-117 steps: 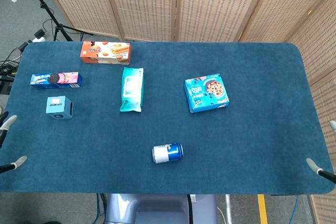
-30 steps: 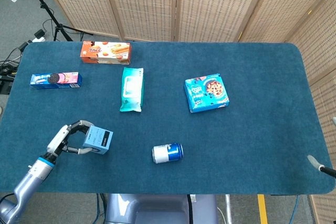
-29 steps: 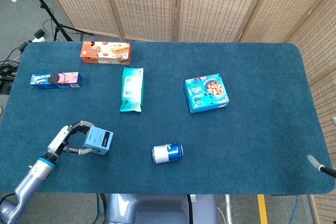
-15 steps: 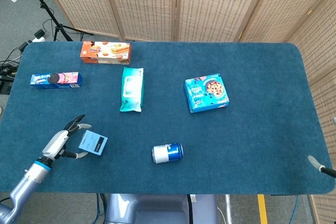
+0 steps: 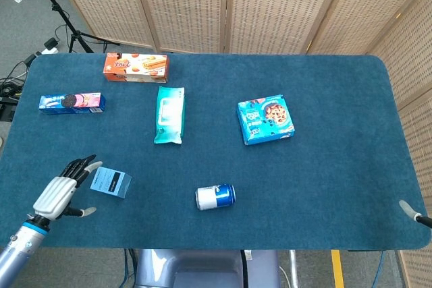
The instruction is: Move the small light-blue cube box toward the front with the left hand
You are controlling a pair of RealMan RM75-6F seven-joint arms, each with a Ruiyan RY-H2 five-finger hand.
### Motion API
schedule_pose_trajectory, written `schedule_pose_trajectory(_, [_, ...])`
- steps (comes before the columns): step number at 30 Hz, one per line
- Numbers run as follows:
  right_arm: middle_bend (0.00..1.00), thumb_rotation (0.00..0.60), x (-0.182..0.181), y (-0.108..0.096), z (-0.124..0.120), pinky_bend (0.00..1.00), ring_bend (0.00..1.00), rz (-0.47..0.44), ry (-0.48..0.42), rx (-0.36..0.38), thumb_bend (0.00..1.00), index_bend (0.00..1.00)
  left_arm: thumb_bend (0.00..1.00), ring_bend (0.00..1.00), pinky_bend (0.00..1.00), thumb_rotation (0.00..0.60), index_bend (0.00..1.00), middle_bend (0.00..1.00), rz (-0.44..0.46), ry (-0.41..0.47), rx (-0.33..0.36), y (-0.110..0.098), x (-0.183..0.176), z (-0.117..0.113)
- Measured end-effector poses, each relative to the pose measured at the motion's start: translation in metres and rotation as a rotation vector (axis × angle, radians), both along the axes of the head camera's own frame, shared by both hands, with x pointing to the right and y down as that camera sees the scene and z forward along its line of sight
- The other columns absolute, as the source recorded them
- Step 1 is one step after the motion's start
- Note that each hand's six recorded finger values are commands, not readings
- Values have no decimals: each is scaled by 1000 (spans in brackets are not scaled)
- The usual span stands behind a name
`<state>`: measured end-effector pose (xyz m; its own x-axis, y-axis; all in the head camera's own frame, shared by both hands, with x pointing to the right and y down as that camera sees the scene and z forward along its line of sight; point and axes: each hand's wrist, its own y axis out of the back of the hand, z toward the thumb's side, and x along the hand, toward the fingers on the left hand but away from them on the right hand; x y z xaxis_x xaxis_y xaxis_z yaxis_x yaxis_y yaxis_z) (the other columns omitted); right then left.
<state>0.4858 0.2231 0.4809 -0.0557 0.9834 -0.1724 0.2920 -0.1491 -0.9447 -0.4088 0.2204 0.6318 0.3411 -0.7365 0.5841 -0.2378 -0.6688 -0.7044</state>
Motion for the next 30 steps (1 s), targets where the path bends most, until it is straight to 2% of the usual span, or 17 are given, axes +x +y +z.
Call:
schedule_pose_trajectory(7, [0,600,3,-1,-1,0,0,10,-3,4,0,0,78,0,0,600,0,0,125,-190,51,-12,19,2])
schedule_pose_trajectory(12, [0,600,7,-2,0,0,0,21,-3,0,0,0,78,0,0,600,0,0,173,-318,52,-27,37,18])
schedule_pose_trajectory(14, [0,600,8,-2,0,0,0,24,-4,-1,0,0,86,0,0,600,10,0,185,-326,41,-31,48,26])
schedule_pose_trajectory(16, [0,600,8,-3,0,0,0,26,-5,-1,0,0,98,0,0,600,60,15,197,-315,38,-34,60,31])
schedule_pose_trajectory(20, [0,600,10,-3,1,0,0,35,-1,-6,0,0,101,44,29,600,162,128,217,-314,44,-36,64,37])
schedule_pose_trajectory(23, [0,600,10,-3,2,0,0,38,-3,-11,0,0,111,121,91,600,250,213,232,-315,48,-35,64,39])
schedule_pose_trajectory(27, [0,600,10,-3,1,0,0,38,-8,-5,0,0,145,270,227,600,433,402,236,-329,69,-37,61,36])
schedule_pose_trajectory(30, [0,600,10,-3,1,0,0,37,-8,-3,0,0,160,320,270,600,487,443,226,-344,78,-39,56,33])
